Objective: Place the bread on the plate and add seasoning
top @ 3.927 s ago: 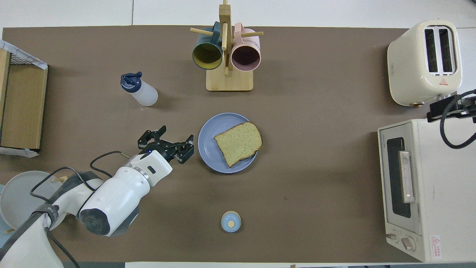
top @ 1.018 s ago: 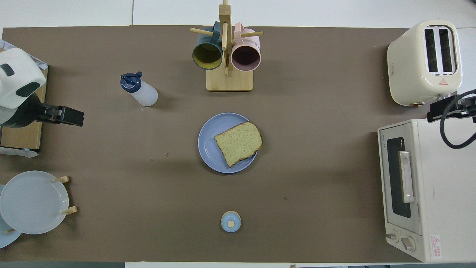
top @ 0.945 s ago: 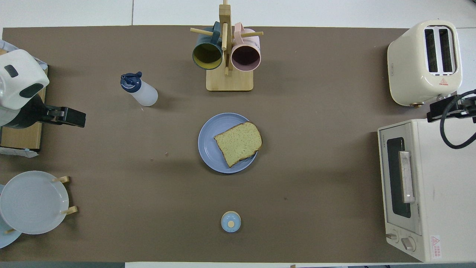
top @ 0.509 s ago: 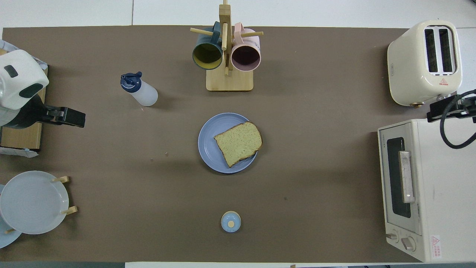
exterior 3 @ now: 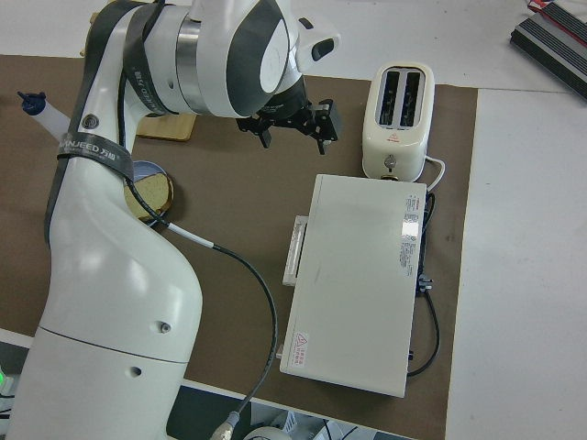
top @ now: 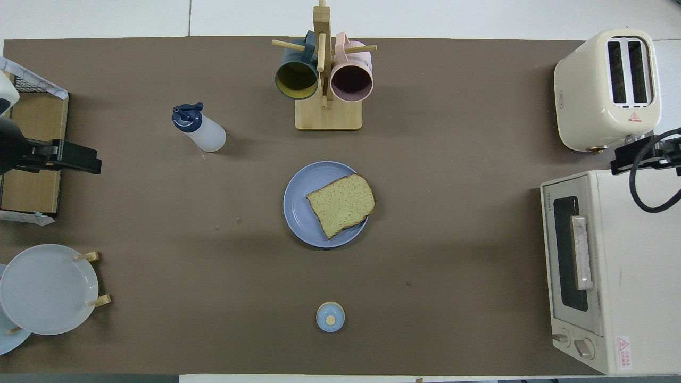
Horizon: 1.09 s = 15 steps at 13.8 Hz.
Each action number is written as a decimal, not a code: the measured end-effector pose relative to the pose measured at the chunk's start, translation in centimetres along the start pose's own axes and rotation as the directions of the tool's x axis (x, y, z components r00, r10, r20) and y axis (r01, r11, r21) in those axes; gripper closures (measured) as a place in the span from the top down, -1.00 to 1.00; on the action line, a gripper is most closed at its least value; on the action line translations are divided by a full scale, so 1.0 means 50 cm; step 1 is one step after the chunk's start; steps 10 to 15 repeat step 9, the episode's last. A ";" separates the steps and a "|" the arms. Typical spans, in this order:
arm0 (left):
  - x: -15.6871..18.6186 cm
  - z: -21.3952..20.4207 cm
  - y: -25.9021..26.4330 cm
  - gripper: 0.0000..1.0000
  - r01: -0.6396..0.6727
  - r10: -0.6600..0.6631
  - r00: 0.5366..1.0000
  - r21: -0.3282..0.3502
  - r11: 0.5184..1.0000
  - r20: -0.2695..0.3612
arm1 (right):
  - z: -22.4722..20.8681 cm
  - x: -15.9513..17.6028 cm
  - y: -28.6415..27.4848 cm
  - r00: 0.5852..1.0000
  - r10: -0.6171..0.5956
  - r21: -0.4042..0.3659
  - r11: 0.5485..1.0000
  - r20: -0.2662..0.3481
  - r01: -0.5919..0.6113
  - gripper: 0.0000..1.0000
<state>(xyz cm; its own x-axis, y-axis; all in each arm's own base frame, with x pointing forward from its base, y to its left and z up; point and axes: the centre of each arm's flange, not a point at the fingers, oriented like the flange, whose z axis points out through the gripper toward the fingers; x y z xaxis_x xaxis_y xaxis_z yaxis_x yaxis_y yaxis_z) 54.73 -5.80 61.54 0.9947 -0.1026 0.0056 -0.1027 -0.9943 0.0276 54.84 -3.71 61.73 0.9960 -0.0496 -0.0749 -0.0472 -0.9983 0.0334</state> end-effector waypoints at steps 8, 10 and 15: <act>0.004 -0.012 0.006 1.00 -0.007 0.007 1.000 0.009 1.000 -0.014 | 0.000 0.000 0.000 1.000 0.000 0.000 1.000 0.000 0.000 1.00; 0.004 -0.012 0.006 1.00 -0.007 0.007 1.000 0.009 1.000 -0.014 | 0.000 0.000 0.000 1.000 0.000 0.000 1.000 0.000 0.000 1.00; 0.004 -0.012 0.006 1.00 -0.007 0.007 1.000 0.009 1.000 -0.014 | 0.000 0.000 0.000 1.000 0.000 0.000 1.000 0.000 0.000 1.00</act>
